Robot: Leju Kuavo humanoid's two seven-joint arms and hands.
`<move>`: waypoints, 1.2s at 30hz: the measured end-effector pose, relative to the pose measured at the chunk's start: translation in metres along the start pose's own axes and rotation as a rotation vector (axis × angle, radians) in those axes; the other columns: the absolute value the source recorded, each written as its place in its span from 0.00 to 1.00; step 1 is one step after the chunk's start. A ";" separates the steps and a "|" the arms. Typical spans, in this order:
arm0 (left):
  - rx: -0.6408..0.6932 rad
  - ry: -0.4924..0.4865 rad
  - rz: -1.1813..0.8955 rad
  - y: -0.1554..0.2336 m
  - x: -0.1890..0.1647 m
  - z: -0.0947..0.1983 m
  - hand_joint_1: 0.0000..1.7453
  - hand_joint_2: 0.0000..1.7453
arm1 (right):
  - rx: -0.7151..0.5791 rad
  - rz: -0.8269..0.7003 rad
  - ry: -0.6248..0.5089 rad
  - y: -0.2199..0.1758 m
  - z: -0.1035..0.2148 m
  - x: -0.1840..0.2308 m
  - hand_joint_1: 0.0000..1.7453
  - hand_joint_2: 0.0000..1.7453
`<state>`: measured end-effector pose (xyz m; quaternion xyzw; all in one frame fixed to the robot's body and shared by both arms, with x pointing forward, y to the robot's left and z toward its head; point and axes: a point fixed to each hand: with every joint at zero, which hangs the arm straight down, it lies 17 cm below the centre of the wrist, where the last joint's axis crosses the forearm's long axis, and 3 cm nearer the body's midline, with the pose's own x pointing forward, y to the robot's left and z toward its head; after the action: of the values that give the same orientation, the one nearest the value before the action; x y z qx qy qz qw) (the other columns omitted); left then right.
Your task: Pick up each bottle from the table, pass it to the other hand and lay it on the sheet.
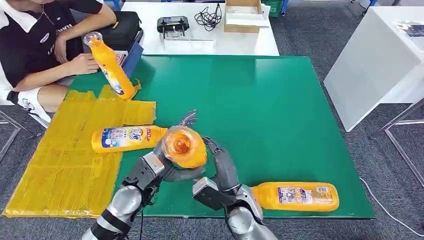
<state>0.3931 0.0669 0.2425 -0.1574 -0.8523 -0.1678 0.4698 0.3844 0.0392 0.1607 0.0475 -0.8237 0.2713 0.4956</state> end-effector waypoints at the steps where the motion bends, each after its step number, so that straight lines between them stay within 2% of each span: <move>1: 0.000 0.002 0.000 0.000 -0.001 0.000 0.00 1.00 | 0.007 0.003 0.002 0.002 -0.001 -0.001 1.00 1.00; 9: 0.038 0.003 0.022 0.008 -0.001 0.000 0.00 1.00 | 0.059 0.015 0.017 0.013 -0.004 -0.008 1.00 1.00; 10: 0.045 0.002 0.027 0.009 -0.001 0.000 1.00 1.00 | 0.067 0.015 0.020 0.016 -0.003 -0.010 1.00 1.00; 27: 0.125 -0.004 0.037 0.024 -0.002 0.003 1.00 1.00 | 0.096 0.023 0.037 0.025 -0.003 -0.017 1.00 1.00; 28: 0.127 -0.005 0.037 0.025 -0.002 0.003 1.00 1.00 | 0.094 0.023 0.038 0.025 -0.002 -0.017 0.76 1.00; 29: 0.127 -0.004 0.036 0.025 -0.002 0.003 1.00 1.00 | 0.094 0.022 0.038 0.026 -0.002 -0.017 0.04 1.00; 30: 0.127 -0.003 0.036 0.025 -0.003 0.003 1.00 1.00 | 0.091 0.020 0.040 0.025 -0.002 -0.018 0.00 1.00; 33: 0.146 -0.021 0.002 0.028 0.001 -0.001 1.00 1.00 | 0.073 0.014 0.049 0.025 0.002 -0.020 0.00 1.00; 35: 0.205 -0.060 -0.167 0.040 0.007 -0.002 1.00 1.00 | 0.055 0.018 0.056 0.023 0.006 -0.021 0.00 1.00; 36: 0.253 -0.088 -0.320 0.050 0.013 -0.001 1.00 1.00 | 0.041 0.033 0.052 0.019 0.008 -0.019 0.00 1.00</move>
<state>0.4088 0.1123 0.2606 0.0330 -0.9005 -0.1246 0.4154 0.3811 0.0477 0.1341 0.0370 -0.8057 0.2972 0.5111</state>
